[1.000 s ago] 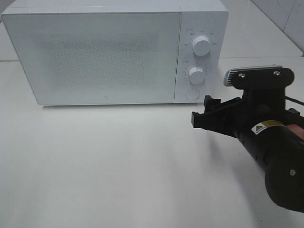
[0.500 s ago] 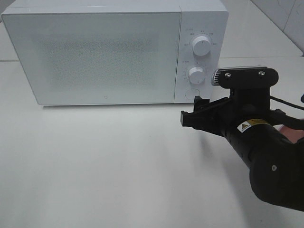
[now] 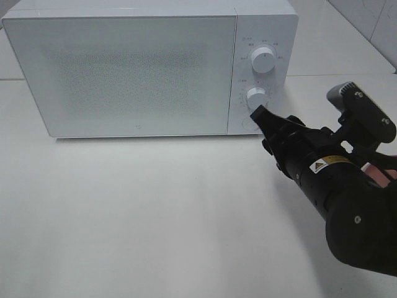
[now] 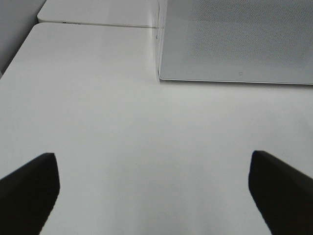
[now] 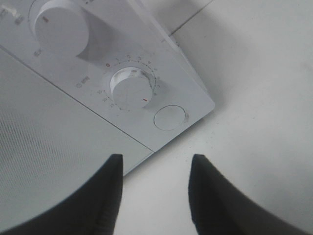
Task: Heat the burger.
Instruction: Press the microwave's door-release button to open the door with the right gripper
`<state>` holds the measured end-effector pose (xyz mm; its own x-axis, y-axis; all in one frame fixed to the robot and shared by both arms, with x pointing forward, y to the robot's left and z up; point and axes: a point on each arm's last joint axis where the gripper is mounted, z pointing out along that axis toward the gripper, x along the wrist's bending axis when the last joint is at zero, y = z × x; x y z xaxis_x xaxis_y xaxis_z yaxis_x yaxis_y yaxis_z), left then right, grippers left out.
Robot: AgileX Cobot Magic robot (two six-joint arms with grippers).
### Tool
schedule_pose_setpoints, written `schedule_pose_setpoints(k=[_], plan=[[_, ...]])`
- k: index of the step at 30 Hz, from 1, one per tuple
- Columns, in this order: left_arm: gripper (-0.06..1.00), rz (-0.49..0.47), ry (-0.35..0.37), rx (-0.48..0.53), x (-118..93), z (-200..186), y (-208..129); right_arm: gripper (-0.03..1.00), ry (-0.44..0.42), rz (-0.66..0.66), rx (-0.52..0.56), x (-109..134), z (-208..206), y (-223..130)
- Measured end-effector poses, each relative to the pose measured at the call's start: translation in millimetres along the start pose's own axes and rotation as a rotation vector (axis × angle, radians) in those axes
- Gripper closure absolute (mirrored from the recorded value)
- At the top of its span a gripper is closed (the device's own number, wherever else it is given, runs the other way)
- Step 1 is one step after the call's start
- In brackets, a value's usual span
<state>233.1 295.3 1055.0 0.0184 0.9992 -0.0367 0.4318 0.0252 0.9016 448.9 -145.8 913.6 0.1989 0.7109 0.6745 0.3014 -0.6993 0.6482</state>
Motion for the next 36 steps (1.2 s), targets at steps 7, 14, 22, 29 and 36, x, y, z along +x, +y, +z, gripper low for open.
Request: schedule_pose_setpoints(k=[7, 14, 22, 29, 36], plan=[[-0.03, 0.0, 0.0, 0.0, 0.0, 0.0, 0.0, 0.77, -0.001, 0.39, 0.001, 0.0, 0.0, -0.1], [-0.03, 0.0, 0.0, 0.0, 0.0, 0.0, 0.0, 0.96, -0.066, 0.715, 0.058, -3.7, -0.3, -6.9], [-0.03, 0.0, 0.0, 0.0, 0.0, 0.0, 0.0, 0.96, -0.079, 0.738, 0.061, -5.2, 0.2, -8.4], [-0.03, 0.0, 0.0, 0.0, 0.0, 0.0, 0.0, 0.96, -0.115, 0.71, 0.06, -10.5, 9.2, -19.4], [-0.03, 0.0, 0.0, 0.0, 0.0, 0.0, 0.0, 0.96, -0.114, 0.698, 0.056, -8.2, 25.1, -24.2]])
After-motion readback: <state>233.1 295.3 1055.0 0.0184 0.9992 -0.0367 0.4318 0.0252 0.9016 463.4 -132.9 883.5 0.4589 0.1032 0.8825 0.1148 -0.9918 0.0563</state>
